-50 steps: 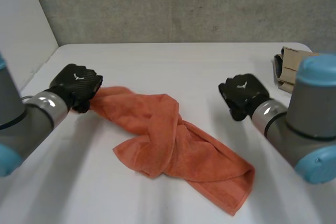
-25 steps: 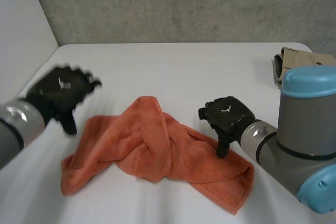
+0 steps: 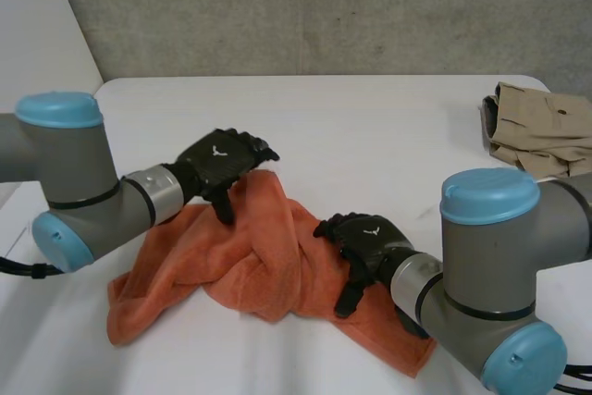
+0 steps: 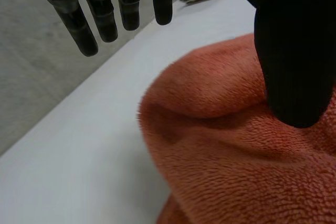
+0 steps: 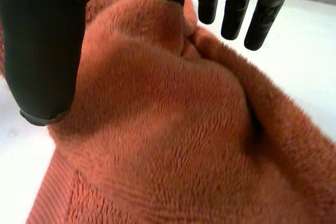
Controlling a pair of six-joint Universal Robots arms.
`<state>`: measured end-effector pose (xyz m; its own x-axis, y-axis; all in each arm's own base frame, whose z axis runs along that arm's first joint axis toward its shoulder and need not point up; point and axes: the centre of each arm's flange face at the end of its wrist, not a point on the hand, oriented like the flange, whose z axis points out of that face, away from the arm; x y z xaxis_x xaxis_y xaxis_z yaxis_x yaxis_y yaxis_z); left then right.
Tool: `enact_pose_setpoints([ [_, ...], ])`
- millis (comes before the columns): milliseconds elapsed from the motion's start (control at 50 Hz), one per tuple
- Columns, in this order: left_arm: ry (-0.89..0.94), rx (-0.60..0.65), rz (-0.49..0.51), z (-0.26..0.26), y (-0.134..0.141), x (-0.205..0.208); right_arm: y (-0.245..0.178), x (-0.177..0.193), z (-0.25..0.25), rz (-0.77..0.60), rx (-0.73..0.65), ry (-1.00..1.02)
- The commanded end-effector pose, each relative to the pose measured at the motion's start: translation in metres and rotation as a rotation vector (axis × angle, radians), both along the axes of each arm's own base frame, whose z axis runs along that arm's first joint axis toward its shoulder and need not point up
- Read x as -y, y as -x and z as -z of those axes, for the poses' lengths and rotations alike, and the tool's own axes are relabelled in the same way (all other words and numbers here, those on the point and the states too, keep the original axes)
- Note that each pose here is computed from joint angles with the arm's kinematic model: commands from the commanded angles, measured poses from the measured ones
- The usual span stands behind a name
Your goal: Fold the laundry.
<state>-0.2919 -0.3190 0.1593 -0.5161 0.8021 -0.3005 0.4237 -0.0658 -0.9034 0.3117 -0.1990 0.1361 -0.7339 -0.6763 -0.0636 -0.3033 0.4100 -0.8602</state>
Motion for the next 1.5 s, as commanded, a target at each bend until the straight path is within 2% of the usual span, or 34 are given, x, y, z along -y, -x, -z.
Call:
enact_pose_setpoints([
  [20,-0.017,0.005,0.038,0.017,0.011,0.001,-0.003,0.003,0.007,-0.004,-0.008,0.007],
  [120,0.006,0.005,0.033,0.014,0.017,0.002,-0.009,0.021,-0.006,0.003,0.043,0.133],
  [200,0.143,-0.009,-0.064,-0.002,0.021,0.019,-0.019,0.037,-0.027,-0.020,0.050,0.249],
  [220,0.228,-0.033,-0.115,-0.015,0.024,0.027,-0.021,0.040,-0.032,-0.025,0.047,0.274],
  [280,0.377,-0.097,-0.186,-0.045,0.028,0.036,-0.029,0.057,-0.062,-0.033,0.047,0.407],
  [300,0.493,-0.158,-0.230,-0.073,0.031,0.038,-0.031,0.064,-0.072,-0.026,0.049,0.449],
  [320,0.535,-0.182,-0.244,-0.084,0.032,0.037,-0.030,0.079,-0.093,0.009,0.053,0.527],
  [380,0.678,-0.294,-0.267,-0.129,0.039,0.025,-0.027,0.103,-0.135,0.071,0.083,0.662],
  [460,0.738,-0.369,-0.254,-0.161,0.041,0.002,-0.028,0.105,-0.171,0.066,0.111,0.720],
  [560,0.715,-0.365,-0.246,-0.165,0.031,-0.023,-0.026,0.094,-0.185,-0.021,0.103,0.665],
  [620,0.644,-0.324,-0.241,-0.143,0.027,-0.035,-0.024,0.088,-0.178,-0.070,0.080,0.597],
  [800,0.375,-0.228,-0.234,-0.072,0.016,-0.057,0.006,0.092,-0.131,-0.073,-0.086,0.444],
  [880,0.307,-0.249,-0.247,-0.057,0.017,-0.049,0.010,0.084,-0.125,-0.090,-0.120,0.437],
  [1040,0.195,-0.311,-0.246,-0.029,0.034,-0.019,0.015,0.063,-0.158,-0.089,-0.088,0.500],
  [1120,0.130,-0.319,-0.183,-0.013,0.042,-0.011,0.018,0.051,-0.173,-0.099,-0.067,0.531],
  [1220,0.063,-0.333,-0.036,0.005,0.056,-0.012,0.018,0.036,-0.183,-0.129,-0.045,0.548],
  [1400,0.050,-0.358,-0.001,0.013,0.069,-0.006,0.011,0.009,-0.181,-0.187,-0.028,0.518],
  [1500,0.042,-0.396,0.001,0.013,0.073,-0.003,0.015,0.010,-0.181,-0.177,-0.032,0.515],
])
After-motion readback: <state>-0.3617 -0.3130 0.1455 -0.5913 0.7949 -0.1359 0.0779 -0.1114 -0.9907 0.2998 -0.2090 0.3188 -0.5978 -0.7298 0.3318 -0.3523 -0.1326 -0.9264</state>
